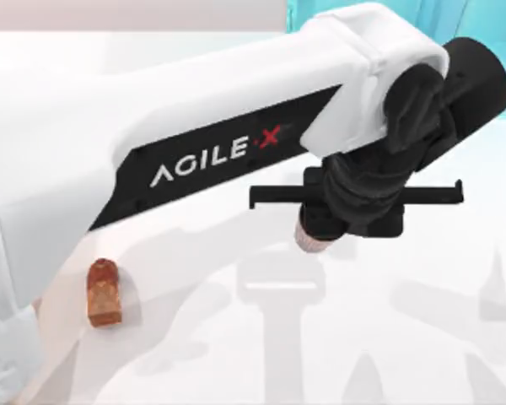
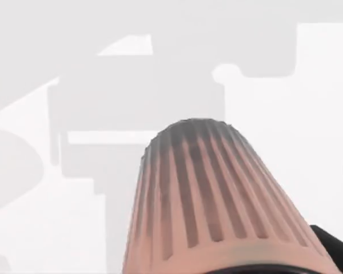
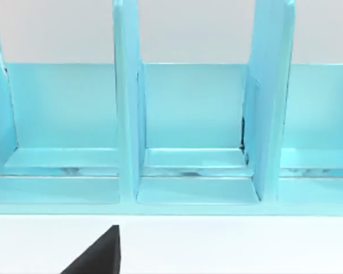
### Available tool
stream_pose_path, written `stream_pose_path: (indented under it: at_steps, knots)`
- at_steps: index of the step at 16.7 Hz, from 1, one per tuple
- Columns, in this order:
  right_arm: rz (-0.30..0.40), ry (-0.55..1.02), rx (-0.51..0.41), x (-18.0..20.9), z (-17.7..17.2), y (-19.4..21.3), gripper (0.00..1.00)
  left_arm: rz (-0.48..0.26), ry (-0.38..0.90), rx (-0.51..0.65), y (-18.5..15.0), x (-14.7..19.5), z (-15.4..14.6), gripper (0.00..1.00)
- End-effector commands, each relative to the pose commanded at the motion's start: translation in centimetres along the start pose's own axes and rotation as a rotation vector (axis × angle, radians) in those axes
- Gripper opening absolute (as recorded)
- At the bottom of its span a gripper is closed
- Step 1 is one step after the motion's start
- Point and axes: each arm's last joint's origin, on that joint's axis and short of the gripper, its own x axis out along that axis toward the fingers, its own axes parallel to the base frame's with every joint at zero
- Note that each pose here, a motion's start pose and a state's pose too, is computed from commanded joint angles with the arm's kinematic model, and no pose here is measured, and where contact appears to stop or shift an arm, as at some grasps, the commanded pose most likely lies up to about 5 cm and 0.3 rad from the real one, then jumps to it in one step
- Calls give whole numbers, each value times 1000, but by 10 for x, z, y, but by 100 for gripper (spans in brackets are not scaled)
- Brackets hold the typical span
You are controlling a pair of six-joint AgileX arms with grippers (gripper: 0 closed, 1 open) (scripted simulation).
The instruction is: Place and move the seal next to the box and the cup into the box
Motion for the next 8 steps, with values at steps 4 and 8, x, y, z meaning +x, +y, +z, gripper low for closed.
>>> stream_pose_path:
  at_steps: [4,8]
  knots:
    - [0,0,0,0,0,0,100,32,30,6,34,6,24,0]
    - [0,0,0,0,0,0,100,79,105,16,114,14,61,0]
